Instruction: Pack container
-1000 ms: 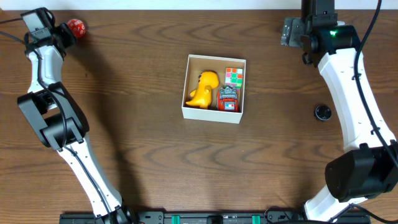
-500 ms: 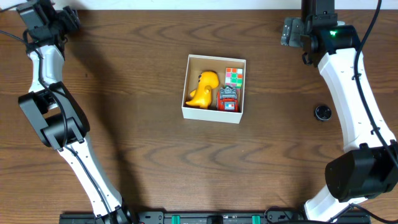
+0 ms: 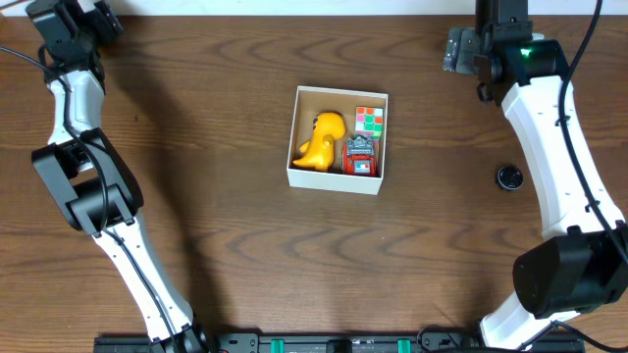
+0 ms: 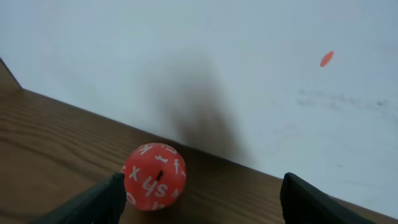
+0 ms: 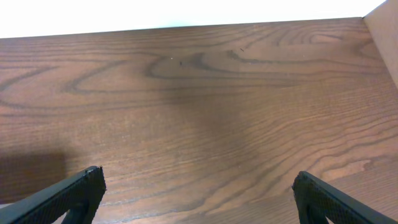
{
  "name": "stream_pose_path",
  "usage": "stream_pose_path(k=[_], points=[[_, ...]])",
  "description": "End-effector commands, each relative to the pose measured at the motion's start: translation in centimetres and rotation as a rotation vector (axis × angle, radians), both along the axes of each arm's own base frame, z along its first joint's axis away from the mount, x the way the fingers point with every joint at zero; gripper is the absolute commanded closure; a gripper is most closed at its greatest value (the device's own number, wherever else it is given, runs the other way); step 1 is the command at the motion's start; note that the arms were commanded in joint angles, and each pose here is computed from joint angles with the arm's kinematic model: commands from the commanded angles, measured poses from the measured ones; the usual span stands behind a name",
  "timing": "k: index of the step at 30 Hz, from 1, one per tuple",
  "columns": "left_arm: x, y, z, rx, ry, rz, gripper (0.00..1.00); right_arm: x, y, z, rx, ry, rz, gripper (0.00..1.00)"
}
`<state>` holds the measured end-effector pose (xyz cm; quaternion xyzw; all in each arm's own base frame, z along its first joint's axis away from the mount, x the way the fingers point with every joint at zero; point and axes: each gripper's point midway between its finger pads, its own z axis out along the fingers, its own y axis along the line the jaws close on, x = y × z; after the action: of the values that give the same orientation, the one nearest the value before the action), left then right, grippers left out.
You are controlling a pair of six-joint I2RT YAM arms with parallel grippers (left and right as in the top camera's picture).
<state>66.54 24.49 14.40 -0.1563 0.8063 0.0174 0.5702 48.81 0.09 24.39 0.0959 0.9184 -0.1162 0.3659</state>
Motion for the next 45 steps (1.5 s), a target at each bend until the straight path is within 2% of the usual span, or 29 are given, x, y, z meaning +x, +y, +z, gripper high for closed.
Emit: stream_pose_path(k=[1,11,20,25,45], points=[[0.0,0.5,-3.5,0.012,0.048,0.019,0.20,0.0,-0.1,0.1,0.002,-0.005,-0.016,0.01],[0.5,2.3,-4.6,0.058,-0.008,0.068,0.20,0.0,-0.1,0.1,0.002,-0.005,-0.016,0.01],[0.5,2.4,-7.4,0.144,0.041,0.032,0.16,0.0,-0.1,0.1,0.002,-0.005,-0.015,0.01],[0.7,2.4,-9.9,0.141,0.041,0.025,0.15,0.0,-0.1,0.1,0.002,-0.005,-0.015,0.01],[1.2,2.0,-13.6,0.160,-0.012,0.000,0.14,0.0,-0.1,0.1,0.002,-0.005,-0.016,0.01]])
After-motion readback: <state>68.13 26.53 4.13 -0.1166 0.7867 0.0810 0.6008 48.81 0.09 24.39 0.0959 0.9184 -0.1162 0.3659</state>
